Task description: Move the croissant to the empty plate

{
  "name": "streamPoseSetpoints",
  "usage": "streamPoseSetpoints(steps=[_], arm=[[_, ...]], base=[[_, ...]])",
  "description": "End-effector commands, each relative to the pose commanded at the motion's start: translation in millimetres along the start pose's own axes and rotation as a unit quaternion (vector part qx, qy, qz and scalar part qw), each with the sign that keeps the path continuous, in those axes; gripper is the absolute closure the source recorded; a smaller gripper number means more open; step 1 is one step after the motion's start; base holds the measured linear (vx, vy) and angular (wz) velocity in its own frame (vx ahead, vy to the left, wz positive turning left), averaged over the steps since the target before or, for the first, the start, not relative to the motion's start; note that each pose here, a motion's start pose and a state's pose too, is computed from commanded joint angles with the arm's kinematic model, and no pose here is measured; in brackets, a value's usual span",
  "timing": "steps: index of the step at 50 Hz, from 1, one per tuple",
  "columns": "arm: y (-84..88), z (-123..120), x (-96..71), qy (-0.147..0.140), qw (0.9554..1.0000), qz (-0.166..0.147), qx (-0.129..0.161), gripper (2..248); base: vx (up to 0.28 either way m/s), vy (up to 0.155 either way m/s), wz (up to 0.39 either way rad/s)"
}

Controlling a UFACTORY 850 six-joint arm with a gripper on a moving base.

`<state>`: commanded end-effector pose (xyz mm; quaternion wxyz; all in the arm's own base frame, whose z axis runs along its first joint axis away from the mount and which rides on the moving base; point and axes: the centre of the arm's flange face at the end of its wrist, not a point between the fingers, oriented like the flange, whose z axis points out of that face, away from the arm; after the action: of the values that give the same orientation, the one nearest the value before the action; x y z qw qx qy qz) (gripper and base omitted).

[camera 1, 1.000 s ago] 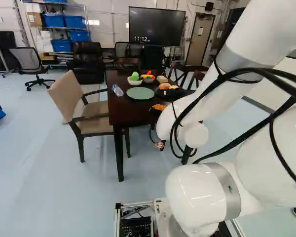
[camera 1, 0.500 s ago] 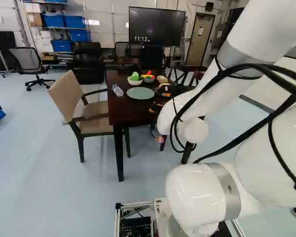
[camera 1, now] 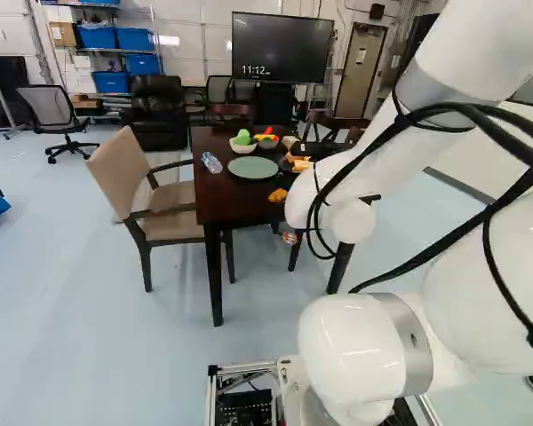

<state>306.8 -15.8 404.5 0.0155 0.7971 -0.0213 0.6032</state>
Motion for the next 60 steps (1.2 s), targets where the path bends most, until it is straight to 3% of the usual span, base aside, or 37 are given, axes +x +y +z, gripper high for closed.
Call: streamPoseSetpoints(steps=[27, 60], arm=[[9.0, 31.0, 23.7, -0.066, 0.9976, 0.014, -0.019, 26], [3.8, 74.3, 56.4, -0.146, 0.9888, 0.027, -0.017, 26]], base=[[0.0, 0.0, 0.0], [0.0, 0.0, 0.0]])
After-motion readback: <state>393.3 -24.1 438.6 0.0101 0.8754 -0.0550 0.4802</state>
